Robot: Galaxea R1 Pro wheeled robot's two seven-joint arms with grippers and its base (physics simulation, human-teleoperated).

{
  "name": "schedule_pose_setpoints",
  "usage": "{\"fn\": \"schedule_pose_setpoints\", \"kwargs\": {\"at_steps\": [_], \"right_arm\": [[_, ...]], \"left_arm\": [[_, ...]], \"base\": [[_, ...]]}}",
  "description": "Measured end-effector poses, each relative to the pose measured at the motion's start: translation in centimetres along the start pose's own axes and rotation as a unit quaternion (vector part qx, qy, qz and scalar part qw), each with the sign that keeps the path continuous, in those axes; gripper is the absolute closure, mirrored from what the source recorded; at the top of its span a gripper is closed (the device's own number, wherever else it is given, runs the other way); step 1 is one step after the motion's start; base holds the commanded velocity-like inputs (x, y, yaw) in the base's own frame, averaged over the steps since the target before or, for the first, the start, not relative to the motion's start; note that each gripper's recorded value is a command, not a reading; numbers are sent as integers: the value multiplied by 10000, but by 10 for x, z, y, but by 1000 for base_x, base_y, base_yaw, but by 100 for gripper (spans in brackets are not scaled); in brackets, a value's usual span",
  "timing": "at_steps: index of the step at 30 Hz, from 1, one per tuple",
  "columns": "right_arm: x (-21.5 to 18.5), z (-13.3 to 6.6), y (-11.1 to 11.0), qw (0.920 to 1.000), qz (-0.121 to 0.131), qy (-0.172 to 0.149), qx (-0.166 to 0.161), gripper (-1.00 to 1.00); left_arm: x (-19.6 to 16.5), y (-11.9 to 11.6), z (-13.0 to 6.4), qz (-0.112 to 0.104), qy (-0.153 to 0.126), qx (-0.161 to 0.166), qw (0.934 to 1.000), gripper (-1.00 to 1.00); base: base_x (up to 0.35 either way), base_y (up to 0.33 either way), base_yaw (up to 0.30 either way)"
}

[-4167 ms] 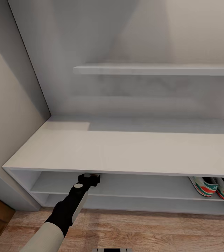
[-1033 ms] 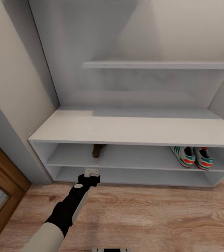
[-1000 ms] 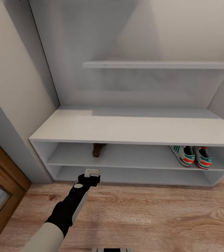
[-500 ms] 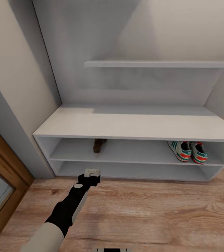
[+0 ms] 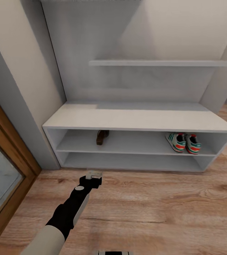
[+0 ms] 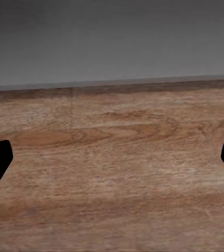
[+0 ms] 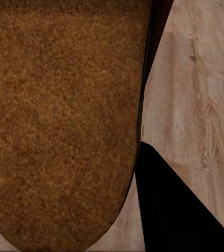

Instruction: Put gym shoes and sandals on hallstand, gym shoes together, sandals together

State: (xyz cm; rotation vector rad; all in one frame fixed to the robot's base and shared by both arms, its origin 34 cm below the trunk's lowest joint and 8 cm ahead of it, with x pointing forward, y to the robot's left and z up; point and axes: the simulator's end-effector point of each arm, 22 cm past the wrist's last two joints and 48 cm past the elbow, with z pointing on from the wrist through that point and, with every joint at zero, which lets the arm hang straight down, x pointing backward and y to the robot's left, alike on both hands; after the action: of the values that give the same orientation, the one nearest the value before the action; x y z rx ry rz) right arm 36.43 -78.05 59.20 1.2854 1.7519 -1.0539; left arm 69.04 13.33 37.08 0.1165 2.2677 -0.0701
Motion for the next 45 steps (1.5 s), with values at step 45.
{"fn": "schedule_pose_setpoints", "kwargs": {"at_steps": [45], "right_arm": [[0,0,0,10000,1,5,-2,100]], "left_arm": [[-2,0,0,-4,-44,1,10000,-100]], "base": [[-115,0,0]]}}
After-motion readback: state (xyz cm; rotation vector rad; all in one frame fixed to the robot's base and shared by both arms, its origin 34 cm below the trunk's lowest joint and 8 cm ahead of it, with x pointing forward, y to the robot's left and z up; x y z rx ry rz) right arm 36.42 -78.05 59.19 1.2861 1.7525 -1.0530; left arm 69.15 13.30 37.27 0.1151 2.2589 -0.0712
